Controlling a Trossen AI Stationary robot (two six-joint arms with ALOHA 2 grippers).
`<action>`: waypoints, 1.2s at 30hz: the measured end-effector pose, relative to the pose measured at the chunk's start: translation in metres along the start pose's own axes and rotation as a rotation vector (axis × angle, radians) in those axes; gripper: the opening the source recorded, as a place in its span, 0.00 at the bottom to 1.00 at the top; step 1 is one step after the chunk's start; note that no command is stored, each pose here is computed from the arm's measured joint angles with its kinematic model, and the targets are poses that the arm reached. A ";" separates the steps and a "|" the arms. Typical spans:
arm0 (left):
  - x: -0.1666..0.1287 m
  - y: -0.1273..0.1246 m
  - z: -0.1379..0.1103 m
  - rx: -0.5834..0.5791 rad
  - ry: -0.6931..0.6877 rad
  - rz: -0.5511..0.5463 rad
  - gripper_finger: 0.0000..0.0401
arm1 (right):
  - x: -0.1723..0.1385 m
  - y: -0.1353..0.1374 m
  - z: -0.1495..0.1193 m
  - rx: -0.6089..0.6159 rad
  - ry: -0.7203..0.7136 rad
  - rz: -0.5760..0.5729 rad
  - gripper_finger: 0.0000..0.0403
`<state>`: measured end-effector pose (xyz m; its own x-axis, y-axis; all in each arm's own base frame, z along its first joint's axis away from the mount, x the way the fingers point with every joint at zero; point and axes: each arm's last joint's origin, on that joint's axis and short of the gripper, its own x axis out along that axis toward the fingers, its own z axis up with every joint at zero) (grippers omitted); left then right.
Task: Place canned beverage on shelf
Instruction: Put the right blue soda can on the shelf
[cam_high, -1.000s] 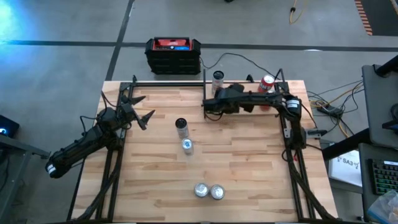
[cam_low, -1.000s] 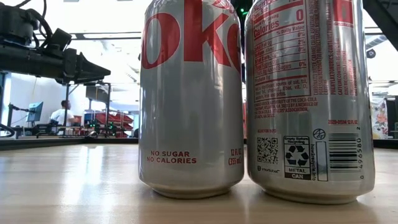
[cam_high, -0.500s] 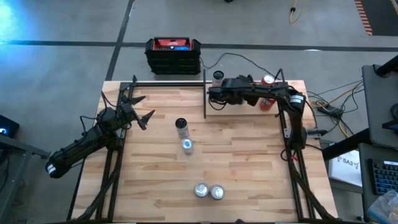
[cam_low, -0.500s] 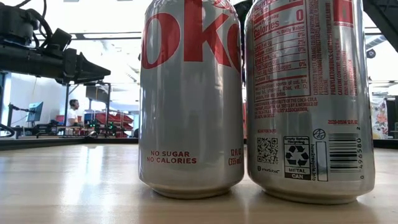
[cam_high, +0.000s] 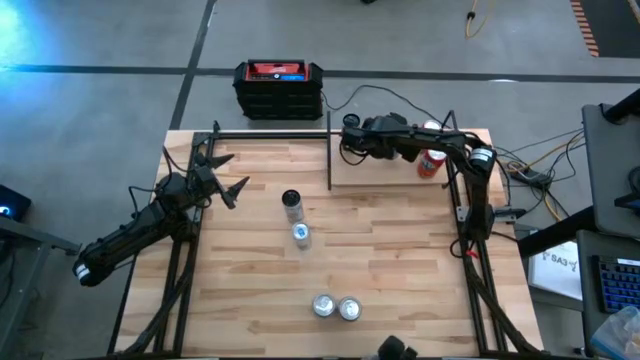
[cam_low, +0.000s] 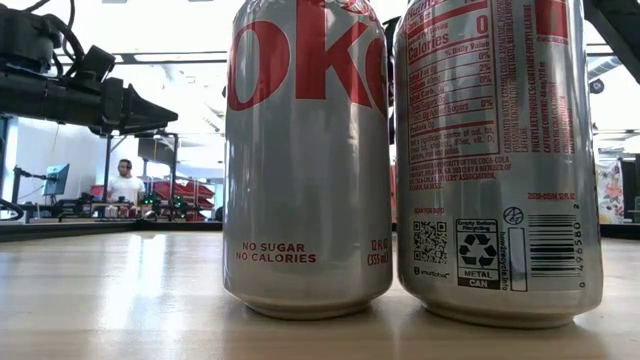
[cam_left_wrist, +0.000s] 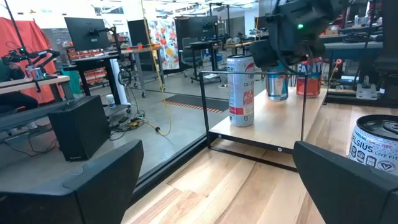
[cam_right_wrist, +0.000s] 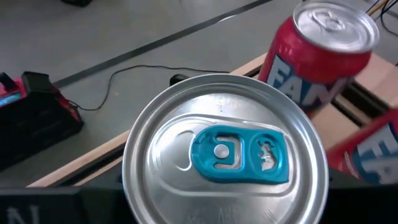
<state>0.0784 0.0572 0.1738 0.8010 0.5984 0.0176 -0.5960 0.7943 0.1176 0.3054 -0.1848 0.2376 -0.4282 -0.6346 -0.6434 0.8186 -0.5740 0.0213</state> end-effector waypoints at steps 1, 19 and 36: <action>0.000 0.000 0.000 0.000 0.000 -0.001 0.99 | 0.003 0.001 0.002 -0.003 0.001 -0.004 0.53; 0.000 0.000 0.000 0.000 0.000 -0.001 0.99 | 0.022 0.007 0.016 -0.030 0.024 -0.017 0.53; 0.000 0.000 0.000 0.000 0.000 0.000 0.99 | 0.021 0.011 0.014 -0.038 0.076 0.014 0.68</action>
<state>0.0784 0.0572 0.1737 0.8012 0.5981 0.0175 -0.5957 0.7945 0.1179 0.2995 -0.2115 0.2355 -0.3871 -0.6004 -0.6998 0.8389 -0.5443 0.0030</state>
